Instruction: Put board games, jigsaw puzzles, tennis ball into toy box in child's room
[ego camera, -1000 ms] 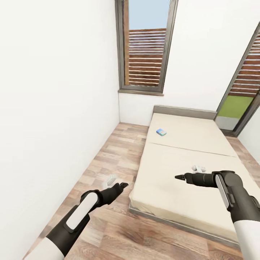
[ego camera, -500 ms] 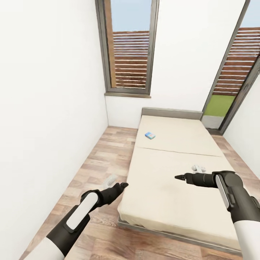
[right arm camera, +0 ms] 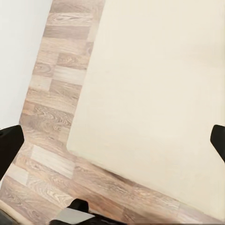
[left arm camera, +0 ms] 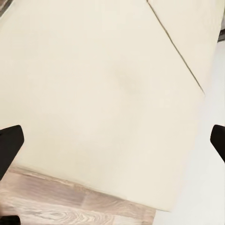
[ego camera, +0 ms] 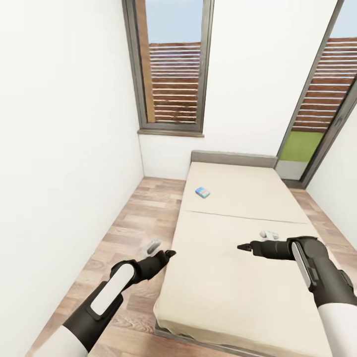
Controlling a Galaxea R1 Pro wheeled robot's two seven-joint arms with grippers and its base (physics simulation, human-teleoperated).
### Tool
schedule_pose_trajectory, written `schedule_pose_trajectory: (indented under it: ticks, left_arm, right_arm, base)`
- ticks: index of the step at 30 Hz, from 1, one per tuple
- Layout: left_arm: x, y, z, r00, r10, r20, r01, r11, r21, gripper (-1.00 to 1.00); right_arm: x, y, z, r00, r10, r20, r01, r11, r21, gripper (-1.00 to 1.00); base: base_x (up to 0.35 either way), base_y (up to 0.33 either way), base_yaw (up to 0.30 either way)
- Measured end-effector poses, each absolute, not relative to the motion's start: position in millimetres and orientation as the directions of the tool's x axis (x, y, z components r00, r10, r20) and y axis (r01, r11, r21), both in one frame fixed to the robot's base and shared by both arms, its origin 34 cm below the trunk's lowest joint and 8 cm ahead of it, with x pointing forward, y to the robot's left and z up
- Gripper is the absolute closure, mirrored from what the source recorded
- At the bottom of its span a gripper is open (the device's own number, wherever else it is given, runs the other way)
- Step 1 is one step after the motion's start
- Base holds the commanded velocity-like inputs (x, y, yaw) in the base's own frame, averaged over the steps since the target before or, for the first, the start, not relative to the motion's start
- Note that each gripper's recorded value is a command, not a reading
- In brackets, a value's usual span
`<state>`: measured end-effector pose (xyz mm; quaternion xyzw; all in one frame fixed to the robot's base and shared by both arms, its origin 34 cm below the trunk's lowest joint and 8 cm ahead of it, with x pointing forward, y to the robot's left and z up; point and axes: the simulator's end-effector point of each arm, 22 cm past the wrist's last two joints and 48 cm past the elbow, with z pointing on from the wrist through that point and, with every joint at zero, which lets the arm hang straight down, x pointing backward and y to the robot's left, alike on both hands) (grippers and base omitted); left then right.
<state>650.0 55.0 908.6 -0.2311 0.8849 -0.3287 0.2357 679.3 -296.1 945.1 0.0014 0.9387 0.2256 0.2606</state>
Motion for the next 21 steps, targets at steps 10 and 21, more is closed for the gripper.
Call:
schedule_pose_trajectory:
  ticks: [10,21]
  left_arm:
    - [652.4,63.6,905.9,-0.778,-0.548,-0.306,-0.238,0.709,-0.664,-1.00]
    - [651.4,68.6,900.1,-0.777,-0.549,-0.308,-0.246,0.716,-0.653,-1.00]
  right_arm:
    - [677.8,-273.8,917.9,-0.873,0.066,-0.484,-0.141,0.914,0.379,-1.00]
    - [677.0,-260.6,907.3,-0.878,0.061,-0.475,-0.139,0.917,0.374,-1.00]
  base:
    - [0.330,-0.010,-0.004]
    - [0.249,0.082,-0.007]
